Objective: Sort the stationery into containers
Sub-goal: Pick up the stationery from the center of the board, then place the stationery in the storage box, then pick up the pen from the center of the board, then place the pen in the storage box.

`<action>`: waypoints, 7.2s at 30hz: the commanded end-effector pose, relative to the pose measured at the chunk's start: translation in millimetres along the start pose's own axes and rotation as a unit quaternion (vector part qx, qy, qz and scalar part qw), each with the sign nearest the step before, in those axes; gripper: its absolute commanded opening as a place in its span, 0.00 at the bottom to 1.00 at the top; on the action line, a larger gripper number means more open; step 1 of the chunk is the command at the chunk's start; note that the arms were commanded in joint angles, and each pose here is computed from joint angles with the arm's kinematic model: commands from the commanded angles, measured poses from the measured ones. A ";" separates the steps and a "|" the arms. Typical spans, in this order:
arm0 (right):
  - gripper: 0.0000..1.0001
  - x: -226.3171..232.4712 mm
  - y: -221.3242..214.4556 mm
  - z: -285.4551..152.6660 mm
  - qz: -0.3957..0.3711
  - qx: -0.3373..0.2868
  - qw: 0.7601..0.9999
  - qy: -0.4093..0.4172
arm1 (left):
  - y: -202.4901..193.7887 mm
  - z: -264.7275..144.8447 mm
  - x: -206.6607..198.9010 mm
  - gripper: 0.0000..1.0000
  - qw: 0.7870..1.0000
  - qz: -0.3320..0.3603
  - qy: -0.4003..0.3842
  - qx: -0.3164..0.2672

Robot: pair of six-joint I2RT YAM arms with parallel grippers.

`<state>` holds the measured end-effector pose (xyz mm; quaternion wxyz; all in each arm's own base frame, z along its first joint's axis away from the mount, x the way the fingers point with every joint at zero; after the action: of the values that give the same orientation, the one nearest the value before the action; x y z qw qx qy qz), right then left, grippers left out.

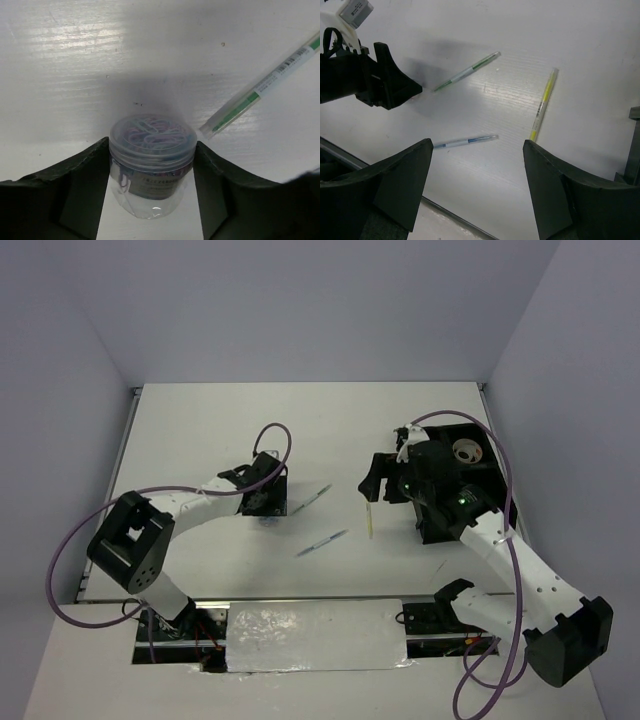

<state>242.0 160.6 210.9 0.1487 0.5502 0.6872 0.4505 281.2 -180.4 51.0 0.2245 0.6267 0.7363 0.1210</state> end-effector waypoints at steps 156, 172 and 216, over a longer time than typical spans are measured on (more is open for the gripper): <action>0.97 -16.3 -13.8 51.1 0.027 0.027 0.968 -0.247 | 24.3 -222.9 80.8 0.99 0.944 0.033 0.025 -0.327; 0.52 -53.6 -89.8 133.4 0.003 0.184 0.956 -0.228 | 19.3 -214.9 65.7 0.99 0.950 0.069 -0.002 -0.306; 0.00 -227.0 -22.2 -12.8 0.186 0.025 0.915 -0.358 | 17.9 -220.8 63.2 0.99 0.947 0.068 -0.033 -0.312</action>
<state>291.0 -53.0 139.0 0.2906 0.8036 0.4780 0.2031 179.5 -87.8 234.9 0.4129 0.5785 0.6167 0.3385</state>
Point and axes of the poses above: each gripper's point midway between its finger pads, its own z axis out along the fingers, its own x axis along the line the jaws close on, y = z × x, the point moved 2 cm from there along -z, back along the fingers, and after that the axes turned 8 degrees about -z, right-handed, at the moved point
